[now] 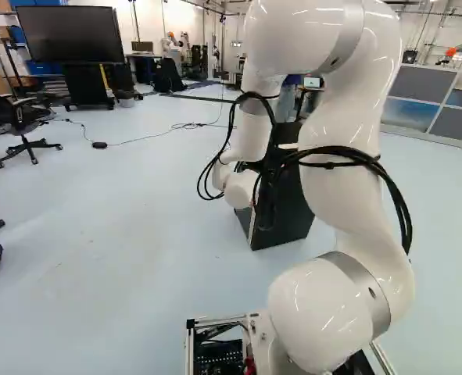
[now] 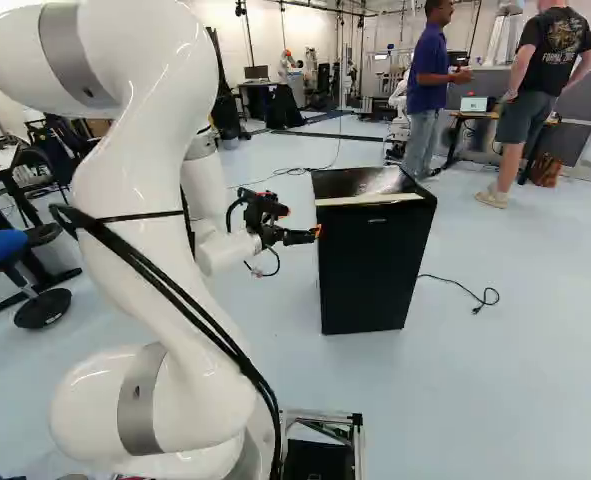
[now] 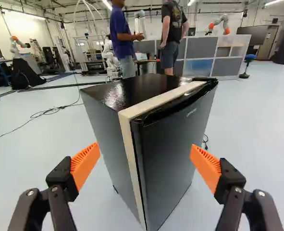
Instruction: Grab a drink from the fridge
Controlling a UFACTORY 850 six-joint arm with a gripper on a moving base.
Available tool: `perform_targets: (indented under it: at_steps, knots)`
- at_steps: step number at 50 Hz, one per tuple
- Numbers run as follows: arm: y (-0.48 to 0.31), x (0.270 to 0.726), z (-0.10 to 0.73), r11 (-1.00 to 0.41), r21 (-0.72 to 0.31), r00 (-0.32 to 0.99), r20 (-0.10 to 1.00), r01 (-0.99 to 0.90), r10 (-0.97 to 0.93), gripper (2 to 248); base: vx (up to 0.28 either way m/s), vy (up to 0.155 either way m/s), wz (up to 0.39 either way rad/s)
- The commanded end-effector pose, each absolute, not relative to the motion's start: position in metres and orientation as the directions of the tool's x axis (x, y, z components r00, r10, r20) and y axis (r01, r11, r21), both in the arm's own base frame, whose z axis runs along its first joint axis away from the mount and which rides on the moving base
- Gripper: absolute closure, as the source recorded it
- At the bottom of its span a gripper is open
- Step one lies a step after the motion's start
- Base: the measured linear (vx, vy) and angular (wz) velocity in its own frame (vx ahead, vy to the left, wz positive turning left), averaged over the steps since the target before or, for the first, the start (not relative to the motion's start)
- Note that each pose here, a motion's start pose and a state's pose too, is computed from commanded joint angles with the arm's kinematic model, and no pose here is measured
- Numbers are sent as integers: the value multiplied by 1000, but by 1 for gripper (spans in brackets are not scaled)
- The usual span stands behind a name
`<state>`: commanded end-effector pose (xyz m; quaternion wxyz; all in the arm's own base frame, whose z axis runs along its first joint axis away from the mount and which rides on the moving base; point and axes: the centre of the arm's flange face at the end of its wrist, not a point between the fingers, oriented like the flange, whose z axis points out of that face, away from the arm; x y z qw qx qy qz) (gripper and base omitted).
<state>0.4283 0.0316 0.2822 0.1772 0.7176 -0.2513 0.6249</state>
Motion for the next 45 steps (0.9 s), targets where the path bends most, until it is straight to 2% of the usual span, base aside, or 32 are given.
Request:
perform_targets:
  at_steps: [45]
  knots:
    - [34,484,262,-750,-86,10,992,-656,-123,3,0,0,0]
